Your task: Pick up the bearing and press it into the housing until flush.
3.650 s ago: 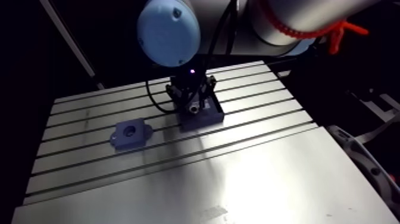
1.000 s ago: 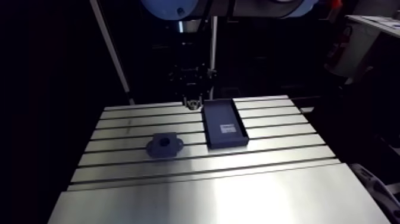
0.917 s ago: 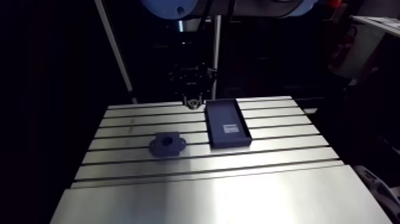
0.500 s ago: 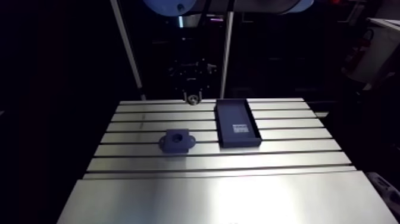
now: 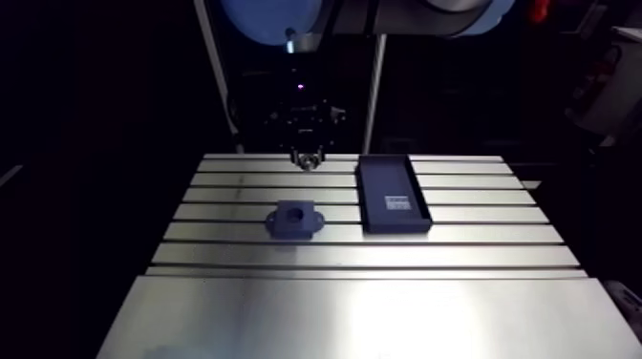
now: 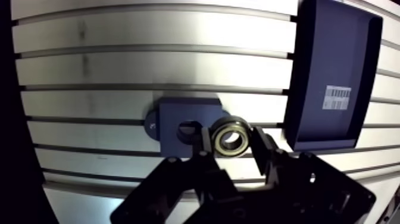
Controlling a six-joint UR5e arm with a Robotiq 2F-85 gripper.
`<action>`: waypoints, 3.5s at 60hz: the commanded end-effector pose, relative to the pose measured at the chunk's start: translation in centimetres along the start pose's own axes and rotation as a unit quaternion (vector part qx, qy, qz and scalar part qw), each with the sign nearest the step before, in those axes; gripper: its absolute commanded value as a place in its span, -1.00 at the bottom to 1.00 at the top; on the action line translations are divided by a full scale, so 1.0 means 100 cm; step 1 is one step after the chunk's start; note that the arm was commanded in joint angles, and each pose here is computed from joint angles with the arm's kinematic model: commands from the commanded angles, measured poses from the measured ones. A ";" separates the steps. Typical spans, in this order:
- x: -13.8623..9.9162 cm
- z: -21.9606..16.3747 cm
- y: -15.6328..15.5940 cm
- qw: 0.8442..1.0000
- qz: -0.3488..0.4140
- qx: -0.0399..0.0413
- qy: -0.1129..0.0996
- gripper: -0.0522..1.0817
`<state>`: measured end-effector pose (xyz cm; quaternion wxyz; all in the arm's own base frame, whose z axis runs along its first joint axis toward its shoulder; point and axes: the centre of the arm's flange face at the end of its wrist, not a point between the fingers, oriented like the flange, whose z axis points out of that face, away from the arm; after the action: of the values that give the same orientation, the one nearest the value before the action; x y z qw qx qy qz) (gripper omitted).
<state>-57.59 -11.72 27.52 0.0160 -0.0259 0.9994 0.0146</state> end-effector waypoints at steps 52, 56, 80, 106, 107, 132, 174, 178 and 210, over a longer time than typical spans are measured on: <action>-0.008 0.057 -0.033 1.000 -0.021 0.000 -0.022 0.29; -0.008 0.057 -0.033 1.000 -0.020 0.001 -0.022 0.29; -0.009 0.060 -0.033 0.999 -0.020 0.001 -0.025 0.30; -0.016 0.065 -0.033 0.999 -0.024 -0.001 -0.031 0.29; -0.016 0.065 -0.033 0.999 -0.024 -0.001 -0.031 0.29; -0.021 0.072 -0.034 0.999 -0.026 0.000 -0.039 0.29; -0.024 0.079 -0.034 0.999 -0.027 -0.001 -0.046 0.30; -0.025 0.080 -0.034 0.999 -0.027 -0.001 -0.047 0.30; -0.025 0.082 -0.034 0.998 -0.026 -0.001 -0.050 0.30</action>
<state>-54.65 -14.75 19.31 0.0657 -0.0517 0.9964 0.0164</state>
